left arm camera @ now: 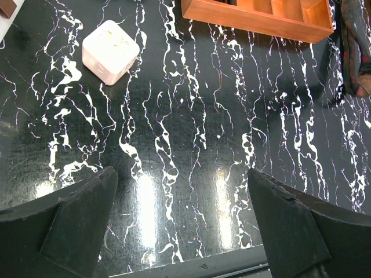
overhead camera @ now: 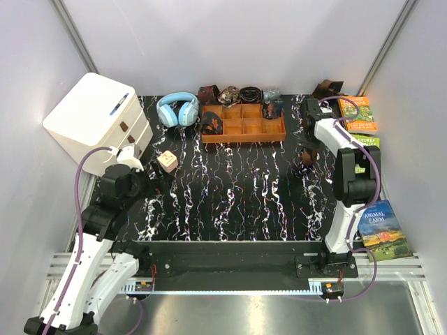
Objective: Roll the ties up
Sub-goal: Move the tie to the center of the board.
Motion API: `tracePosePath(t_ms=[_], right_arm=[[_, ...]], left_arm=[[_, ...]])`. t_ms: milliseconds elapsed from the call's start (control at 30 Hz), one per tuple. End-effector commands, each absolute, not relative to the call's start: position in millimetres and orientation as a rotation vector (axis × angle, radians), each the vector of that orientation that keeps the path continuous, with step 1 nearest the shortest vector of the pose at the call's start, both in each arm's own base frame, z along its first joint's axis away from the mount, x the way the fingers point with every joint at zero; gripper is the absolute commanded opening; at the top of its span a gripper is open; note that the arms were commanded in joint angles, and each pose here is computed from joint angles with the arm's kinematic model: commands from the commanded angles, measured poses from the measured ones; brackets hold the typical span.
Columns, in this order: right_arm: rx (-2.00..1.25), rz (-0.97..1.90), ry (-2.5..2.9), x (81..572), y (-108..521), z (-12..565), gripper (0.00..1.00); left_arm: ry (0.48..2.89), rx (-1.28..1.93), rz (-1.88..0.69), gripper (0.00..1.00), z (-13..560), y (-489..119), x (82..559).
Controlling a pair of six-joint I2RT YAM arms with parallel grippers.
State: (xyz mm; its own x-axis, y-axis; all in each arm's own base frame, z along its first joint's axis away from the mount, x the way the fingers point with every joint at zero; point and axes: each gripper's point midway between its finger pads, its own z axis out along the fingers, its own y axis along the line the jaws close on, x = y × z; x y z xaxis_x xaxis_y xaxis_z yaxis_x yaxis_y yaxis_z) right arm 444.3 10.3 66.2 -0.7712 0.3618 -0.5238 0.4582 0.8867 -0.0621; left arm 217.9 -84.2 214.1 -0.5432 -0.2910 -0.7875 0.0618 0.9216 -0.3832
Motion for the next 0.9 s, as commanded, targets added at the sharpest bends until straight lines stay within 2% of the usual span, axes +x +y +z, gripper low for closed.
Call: tracePosePath(t_ms=[0,300,533,600,733,800,867], right_arm=[[0.672,-0.290,2.488,430.2,3.5,75.1,0.00],[0.868,-0.317,2.496,400.9,-5.0,46.3,0.00],[0.942,-0.345,2.431,390.8,-17.6,57.8,0.00],[0.979,-0.337,2.438,381.8,-20.2,53.5,0.06],[1.044,-0.285,2.459,368.0,-23.8,47.7,0.36],[1.054,-0.275,2.439,366.4,-26.9,54.1,0.38],[1.071,-0.260,2.419,366.9,-33.3,61.6,0.49]], left_arm=[[2.068,-0.155,-0.452,0.97,219.7,-83.5,220.2],[2.068,-0.154,-0.451,0.97,219.7,-83.4,219.8],[2.065,-0.156,-0.451,0.97,220.3,-83.2,220.0],[2.062,-0.155,-0.453,0.97,221.0,-83.5,219.9],[2.063,-0.153,-0.452,0.97,220.6,-83.3,219.7],[2.059,-0.156,-0.453,0.97,221.6,-83.0,219.4],[2.059,-0.156,-0.455,0.97,221.7,-83.3,219.3]])
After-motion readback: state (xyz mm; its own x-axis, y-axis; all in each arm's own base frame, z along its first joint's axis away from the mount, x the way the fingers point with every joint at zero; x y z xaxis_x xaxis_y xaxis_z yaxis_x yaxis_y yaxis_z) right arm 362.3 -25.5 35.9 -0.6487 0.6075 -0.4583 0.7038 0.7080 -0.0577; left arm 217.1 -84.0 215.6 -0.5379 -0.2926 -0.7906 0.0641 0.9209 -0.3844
